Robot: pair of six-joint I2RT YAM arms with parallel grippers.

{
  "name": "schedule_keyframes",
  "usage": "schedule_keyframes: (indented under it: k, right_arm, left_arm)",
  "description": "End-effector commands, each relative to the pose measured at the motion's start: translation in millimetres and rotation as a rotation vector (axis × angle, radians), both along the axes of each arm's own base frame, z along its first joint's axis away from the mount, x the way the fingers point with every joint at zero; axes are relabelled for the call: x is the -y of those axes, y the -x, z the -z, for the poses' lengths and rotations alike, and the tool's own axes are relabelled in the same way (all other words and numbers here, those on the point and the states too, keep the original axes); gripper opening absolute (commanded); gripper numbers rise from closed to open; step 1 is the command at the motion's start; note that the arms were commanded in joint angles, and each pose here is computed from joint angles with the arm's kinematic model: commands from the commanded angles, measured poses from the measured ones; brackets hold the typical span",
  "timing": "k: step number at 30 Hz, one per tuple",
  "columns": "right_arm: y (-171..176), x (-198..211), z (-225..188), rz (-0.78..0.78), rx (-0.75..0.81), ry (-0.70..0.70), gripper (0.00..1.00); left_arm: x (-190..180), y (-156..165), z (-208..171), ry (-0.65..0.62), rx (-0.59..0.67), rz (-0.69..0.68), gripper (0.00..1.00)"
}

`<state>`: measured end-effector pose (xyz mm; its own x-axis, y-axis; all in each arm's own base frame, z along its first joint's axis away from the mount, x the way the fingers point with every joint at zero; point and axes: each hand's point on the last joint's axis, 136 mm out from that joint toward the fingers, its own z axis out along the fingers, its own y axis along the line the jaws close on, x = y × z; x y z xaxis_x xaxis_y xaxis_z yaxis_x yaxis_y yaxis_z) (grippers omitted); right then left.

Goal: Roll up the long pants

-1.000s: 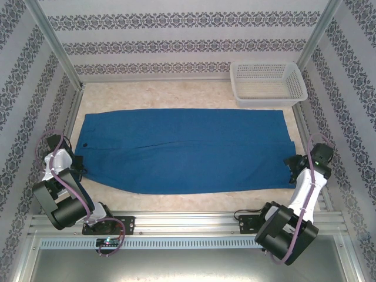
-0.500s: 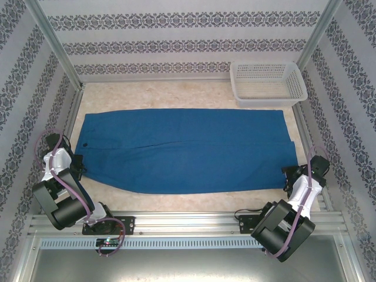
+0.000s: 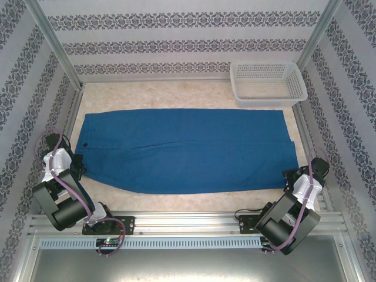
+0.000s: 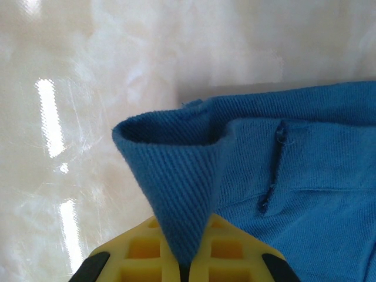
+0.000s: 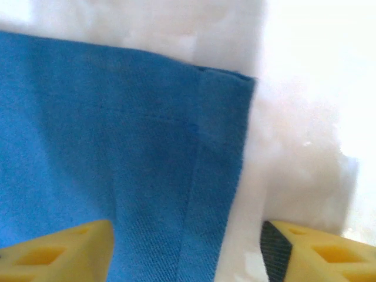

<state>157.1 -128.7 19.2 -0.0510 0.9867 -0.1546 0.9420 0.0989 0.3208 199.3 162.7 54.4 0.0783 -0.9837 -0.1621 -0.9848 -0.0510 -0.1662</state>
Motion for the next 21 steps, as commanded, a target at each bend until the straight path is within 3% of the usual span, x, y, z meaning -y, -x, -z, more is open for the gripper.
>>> schedule_keyframes:
  k: [1,10,21]
  right_arm:
    - [-5,11,4,-0.009,0.023,0.048,0.61]
    - [-8,24,1,-0.046,0.017,0.112,0.03]
    - [-17,23,-40,-0.083,0.085,0.143,0.00]
  left_arm:
    - [3,4,-5,0.005,0.005,0.008,0.00]
    - [3,6,-7,0.001,0.005,0.007,0.00]
    - [5,11,-17,-0.012,0.008,-0.009,0.00]
